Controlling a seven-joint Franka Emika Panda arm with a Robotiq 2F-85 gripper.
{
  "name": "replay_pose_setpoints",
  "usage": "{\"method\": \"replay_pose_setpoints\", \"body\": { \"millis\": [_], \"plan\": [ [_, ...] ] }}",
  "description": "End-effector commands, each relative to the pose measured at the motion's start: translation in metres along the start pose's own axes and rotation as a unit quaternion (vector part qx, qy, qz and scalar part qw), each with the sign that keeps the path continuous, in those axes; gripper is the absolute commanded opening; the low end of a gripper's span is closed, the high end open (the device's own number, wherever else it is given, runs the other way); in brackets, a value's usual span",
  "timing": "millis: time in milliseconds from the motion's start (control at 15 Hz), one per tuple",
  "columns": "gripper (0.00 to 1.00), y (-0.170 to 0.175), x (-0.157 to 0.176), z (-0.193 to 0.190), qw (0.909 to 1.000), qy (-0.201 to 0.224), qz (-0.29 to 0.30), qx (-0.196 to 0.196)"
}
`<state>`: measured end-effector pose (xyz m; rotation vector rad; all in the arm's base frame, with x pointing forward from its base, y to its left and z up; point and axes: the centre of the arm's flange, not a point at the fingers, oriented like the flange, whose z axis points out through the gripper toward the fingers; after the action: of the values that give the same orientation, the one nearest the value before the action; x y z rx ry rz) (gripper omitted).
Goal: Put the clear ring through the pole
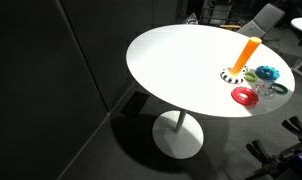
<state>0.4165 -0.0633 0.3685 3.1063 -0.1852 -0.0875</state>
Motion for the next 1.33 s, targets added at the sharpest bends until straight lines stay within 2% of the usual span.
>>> {"method": "replay_pose_setpoints", "body": {
  "millis": [0, 400, 1267],
  "plan": [
    [1.0, -0.001, 0.016, 0.022, 1.0, -0.006, 0.003, 0.006],
    [1.0, -0.002, 0.028, 0.062, 0.9999, -0.014, 0.001, 0.001],
    [1.0, -0.004, 0.039, 0.129, 0.9998, 0.02, 0.005, 0.006]
  ]
}}
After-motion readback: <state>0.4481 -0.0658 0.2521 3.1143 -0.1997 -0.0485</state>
